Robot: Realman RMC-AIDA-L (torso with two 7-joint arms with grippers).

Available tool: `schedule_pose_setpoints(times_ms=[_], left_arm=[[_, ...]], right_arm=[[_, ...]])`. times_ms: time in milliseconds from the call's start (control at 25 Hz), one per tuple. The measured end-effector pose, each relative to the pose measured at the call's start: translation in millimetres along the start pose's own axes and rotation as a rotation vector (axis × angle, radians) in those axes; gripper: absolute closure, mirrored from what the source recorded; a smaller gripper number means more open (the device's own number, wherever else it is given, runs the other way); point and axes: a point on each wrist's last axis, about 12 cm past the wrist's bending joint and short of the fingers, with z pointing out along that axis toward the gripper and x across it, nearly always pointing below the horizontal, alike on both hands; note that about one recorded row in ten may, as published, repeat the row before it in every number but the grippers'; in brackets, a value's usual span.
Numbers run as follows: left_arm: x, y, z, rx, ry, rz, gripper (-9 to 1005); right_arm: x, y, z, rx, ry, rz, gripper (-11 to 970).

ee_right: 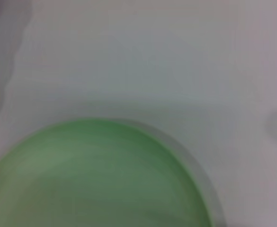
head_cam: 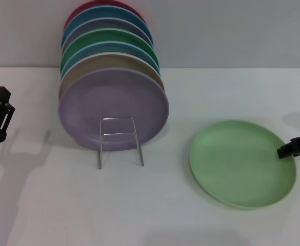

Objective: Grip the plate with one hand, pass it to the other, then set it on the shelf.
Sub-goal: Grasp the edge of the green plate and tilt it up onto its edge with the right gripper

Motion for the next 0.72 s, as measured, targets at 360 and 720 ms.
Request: schedule_pose_setpoints(times_ms=[360,720], left_arm=[[0.0,-0.1,-0.3,-0.001,0.0,-0.001,211],[0.0,-0.3,-1.0,-0.002,0.0,-0.003,210]], right_arm=[[-1.4,0.7,2.1,0.001,-0.002,-0.007,670],[-1.4,0.6,3.0,0.003,0.005,-0.01,784]])
